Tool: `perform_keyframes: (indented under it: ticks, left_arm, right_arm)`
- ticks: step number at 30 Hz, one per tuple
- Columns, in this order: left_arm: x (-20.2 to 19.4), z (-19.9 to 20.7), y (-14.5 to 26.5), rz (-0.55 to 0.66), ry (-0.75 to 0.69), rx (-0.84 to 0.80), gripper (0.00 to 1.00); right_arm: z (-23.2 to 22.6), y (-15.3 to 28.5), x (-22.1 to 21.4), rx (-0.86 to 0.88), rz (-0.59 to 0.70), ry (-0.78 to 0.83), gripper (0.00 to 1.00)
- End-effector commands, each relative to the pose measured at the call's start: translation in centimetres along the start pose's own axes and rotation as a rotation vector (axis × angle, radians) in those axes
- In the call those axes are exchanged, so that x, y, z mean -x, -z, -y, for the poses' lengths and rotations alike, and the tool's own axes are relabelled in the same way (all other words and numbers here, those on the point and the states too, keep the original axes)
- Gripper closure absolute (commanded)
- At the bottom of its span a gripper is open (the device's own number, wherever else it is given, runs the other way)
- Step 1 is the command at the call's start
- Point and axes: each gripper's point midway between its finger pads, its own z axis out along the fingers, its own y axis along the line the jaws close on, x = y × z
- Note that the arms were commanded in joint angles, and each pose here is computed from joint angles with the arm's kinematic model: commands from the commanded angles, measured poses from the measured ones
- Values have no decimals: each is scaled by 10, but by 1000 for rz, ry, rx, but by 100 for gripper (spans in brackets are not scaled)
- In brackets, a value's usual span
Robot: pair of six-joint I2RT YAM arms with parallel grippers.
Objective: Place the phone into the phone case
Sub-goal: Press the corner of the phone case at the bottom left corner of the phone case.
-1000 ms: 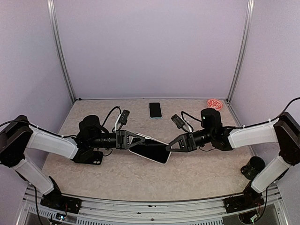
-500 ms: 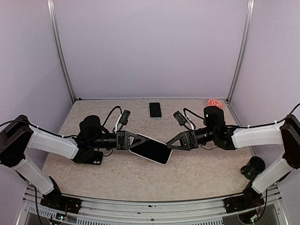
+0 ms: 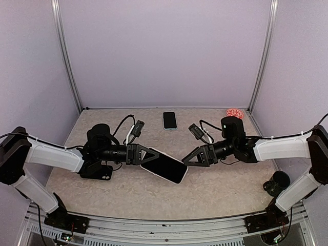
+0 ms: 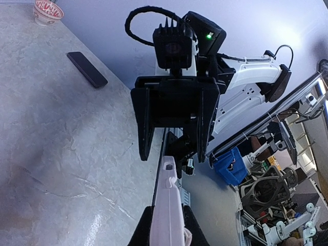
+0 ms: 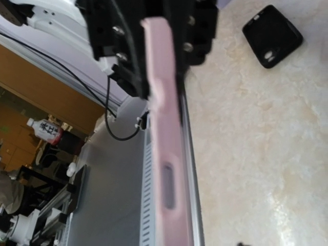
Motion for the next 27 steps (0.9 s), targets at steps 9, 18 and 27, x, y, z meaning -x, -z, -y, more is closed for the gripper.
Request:
perform_keyframes:
  ticks: [9, 18, 27]
  left_arm:
    - [54, 36, 20, 259, -116, -70, 100]
    - [55, 32, 20, 296, -98, -75, 100]
    - [53, 27, 21, 294, -124, -11, 100]
  right_arm:
    - [7, -1, 11, -33, 85, 0, 24]
    - [7, -19, 13, 16, 92, -36, 26]
    - [12, -28, 14, 9, 73, -90, 70]
